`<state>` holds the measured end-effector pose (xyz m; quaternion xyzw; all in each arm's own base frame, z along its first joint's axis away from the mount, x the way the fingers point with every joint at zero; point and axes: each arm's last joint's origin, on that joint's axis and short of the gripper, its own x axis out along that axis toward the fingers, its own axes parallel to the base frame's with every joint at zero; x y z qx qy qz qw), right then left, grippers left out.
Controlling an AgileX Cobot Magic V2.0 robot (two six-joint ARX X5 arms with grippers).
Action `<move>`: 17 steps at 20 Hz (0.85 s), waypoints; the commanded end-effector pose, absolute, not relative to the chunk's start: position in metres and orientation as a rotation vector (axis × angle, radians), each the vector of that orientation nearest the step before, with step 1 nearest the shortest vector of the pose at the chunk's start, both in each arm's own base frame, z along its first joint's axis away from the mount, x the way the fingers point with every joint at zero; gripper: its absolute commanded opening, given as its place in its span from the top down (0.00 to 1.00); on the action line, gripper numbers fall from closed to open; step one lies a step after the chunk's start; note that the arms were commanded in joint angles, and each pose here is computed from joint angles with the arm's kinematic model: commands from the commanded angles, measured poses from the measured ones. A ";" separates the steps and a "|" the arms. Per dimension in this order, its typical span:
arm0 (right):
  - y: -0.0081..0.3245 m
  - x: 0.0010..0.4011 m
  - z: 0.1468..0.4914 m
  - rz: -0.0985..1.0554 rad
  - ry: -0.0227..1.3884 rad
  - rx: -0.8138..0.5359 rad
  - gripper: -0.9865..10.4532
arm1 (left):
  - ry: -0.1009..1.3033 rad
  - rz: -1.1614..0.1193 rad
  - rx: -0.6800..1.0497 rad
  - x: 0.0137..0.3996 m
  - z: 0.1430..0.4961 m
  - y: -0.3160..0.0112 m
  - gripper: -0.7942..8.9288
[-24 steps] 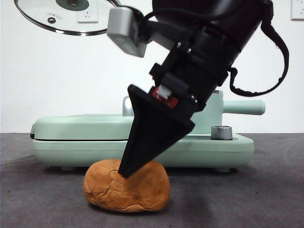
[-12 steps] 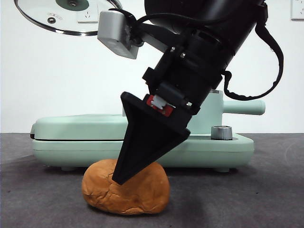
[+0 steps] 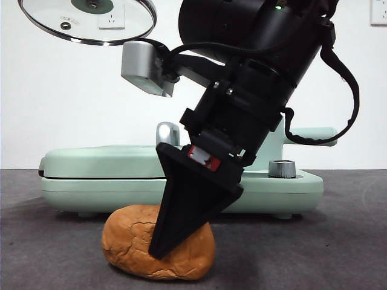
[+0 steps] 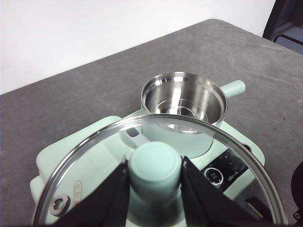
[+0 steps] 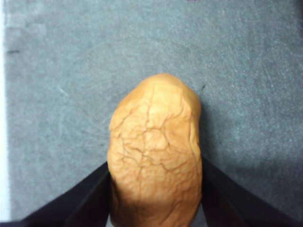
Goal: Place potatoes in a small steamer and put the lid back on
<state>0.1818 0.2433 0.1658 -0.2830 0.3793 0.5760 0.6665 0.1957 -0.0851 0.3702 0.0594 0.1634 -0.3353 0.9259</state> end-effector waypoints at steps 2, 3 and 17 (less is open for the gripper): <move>0.246 0.178 0.172 1.284 0.906 -0.598 0.75 | 0.284 -0.692 0.127 0.195 0.378 -0.086 0.91; 0.243 0.176 0.177 1.273 0.919 -0.583 0.75 | 0.283 -0.692 0.127 0.195 0.378 -0.086 0.91; 0.160 0.191 0.347 0.742 0.987 -0.298 0.75 | 0.284 -0.692 0.127 0.195 0.378 -0.086 0.91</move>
